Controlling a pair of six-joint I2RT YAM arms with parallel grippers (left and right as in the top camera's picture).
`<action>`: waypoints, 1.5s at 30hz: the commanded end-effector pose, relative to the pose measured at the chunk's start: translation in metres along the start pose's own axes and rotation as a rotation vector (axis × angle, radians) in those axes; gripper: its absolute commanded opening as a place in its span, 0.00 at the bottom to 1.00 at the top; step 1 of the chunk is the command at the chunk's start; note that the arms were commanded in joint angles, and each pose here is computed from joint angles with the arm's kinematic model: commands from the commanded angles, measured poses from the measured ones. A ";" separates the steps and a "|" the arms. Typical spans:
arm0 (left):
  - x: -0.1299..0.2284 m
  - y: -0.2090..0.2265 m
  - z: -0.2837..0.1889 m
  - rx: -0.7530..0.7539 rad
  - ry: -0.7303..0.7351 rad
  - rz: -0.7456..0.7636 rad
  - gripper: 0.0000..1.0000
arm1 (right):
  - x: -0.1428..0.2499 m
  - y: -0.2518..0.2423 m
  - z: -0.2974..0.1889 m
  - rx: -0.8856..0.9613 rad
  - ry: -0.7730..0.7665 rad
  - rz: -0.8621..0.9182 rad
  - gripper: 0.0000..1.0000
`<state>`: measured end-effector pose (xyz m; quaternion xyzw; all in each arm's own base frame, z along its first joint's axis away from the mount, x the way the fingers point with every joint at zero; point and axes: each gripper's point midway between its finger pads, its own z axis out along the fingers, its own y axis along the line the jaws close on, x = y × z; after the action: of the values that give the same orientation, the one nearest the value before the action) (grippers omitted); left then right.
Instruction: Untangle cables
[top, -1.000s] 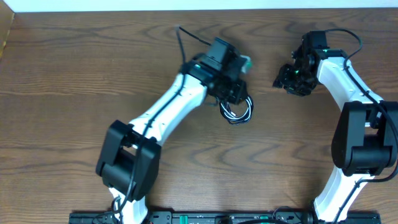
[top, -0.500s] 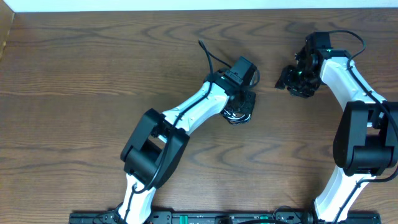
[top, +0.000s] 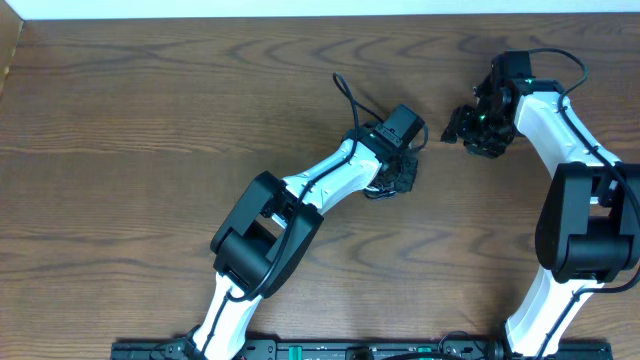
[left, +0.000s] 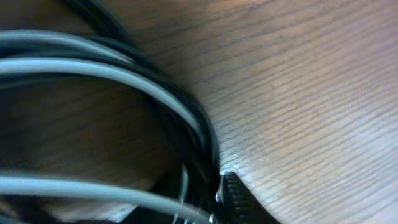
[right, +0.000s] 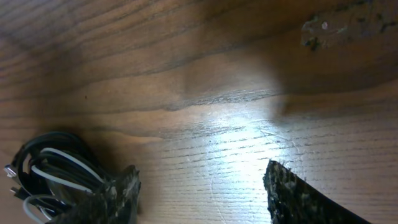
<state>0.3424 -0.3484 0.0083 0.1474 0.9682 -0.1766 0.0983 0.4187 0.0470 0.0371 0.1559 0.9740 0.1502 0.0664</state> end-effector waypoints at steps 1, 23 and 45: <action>0.005 0.008 0.006 -0.028 0.018 -0.013 0.11 | -0.005 0.002 -0.010 -0.006 -0.029 -0.021 0.63; -0.030 -0.043 -0.198 1.088 -0.098 0.306 0.08 | -0.011 0.073 -0.041 -0.535 -0.025 -0.187 0.73; -0.034 -0.033 -0.224 1.213 -0.129 0.311 0.09 | -0.023 0.131 -0.111 -1.034 -0.139 -0.432 0.68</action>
<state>0.3361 -0.3049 0.2243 0.3079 0.6690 -0.6703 0.0909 0.4631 0.1233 0.1667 -0.0451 0.7943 0.5708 0.2031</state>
